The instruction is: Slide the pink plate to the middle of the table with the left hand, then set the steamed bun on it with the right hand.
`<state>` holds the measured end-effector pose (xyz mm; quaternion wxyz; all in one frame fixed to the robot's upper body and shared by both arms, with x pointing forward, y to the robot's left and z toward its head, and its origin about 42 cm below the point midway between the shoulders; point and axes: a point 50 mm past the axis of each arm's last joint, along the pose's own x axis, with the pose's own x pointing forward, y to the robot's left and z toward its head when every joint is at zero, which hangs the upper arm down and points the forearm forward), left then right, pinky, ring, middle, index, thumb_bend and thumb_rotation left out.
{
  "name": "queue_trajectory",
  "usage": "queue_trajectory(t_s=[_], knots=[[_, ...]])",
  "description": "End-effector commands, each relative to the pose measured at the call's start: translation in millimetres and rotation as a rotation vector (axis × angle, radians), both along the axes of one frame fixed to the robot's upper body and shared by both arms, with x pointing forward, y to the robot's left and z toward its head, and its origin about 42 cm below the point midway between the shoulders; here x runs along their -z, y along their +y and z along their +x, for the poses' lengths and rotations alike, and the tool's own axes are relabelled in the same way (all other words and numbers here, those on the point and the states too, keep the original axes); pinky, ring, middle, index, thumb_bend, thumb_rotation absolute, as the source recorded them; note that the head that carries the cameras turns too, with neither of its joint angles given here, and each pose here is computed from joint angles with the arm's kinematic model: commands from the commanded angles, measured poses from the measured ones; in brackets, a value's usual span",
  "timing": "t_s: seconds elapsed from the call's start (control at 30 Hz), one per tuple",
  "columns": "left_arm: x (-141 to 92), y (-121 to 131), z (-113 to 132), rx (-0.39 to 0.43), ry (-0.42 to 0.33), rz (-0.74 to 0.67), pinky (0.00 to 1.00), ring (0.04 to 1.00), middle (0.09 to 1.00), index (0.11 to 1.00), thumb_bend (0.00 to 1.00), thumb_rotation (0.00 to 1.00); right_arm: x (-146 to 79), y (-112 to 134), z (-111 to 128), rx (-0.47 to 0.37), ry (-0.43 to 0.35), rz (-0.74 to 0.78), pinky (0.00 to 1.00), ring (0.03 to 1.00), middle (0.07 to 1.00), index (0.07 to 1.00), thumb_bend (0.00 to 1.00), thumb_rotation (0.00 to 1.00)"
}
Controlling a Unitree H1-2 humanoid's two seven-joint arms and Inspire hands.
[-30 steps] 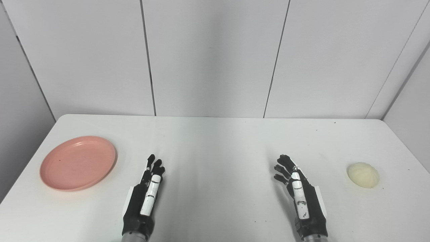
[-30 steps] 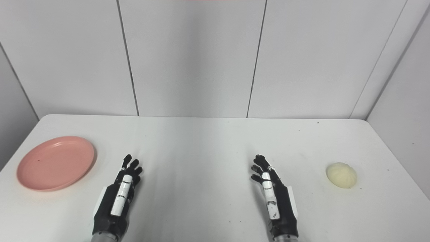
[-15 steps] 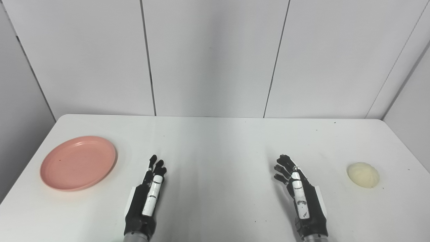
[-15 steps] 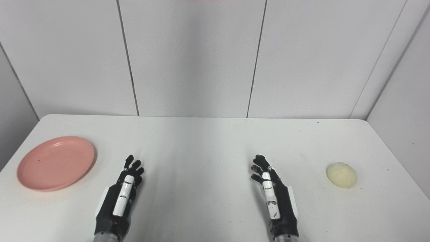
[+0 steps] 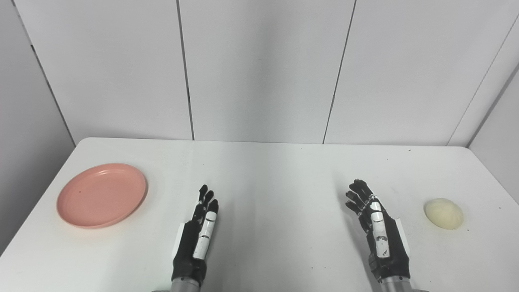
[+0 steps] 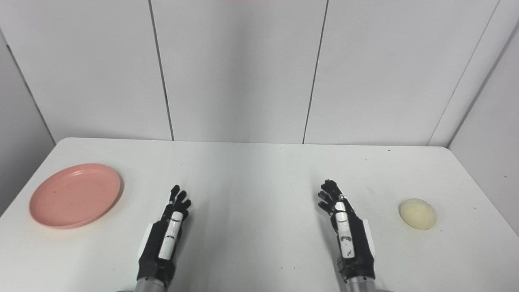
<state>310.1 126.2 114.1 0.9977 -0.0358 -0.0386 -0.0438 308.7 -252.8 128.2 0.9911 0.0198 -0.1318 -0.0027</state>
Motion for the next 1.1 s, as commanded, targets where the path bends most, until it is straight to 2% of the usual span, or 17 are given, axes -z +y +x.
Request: queue_trajectory(t_s=[0.0,0.3,0.67,0.8,1.07], knots=[[-2.8,-5.1,4.0,-0.001,-0.022,0.003,0.99,0.965,0.999,1.0,0.56,0.87,36.5,-12.0,-17.4,0.021,0.097,-0.007,0.86,0.866,0.87,0.85,0.64,0.95],[0.0,-7.1,6.2,0.004,-0.021,0.006,0.99,0.963,0.995,1.0,0.56,0.85,38.6,-13.6,-16.0,0.019,0.097,0.003,0.87,0.863,0.874,0.86,0.63,0.94],[3.4,-8.5,5.7,0.008,-0.018,0.0,0.99,0.966,0.993,1.0,0.52,0.86,41.0,-14.2,-17.0,0.02,0.099,-0.004,0.88,0.863,0.867,0.86,0.56,0.95],[4.1,-8.6,8.9,0.006,-0.018,0.004,0.98,0.961,0.992,1.0,0.54,0.86,42.3,-13.9,-13.1,0.02,0.098,-0.002,0.87,0.859,0.86,0.855,0.55,0.94],[0.9,-4.1,12.4,-0.012,-0.066,0.012,0.97,0.941,0.975,1.0,0.55,0.85,38.7,-8.7,-13.7,0.021,0.091,0.006,0.88,0.861,0.866,0.859,0.55,0.94]])
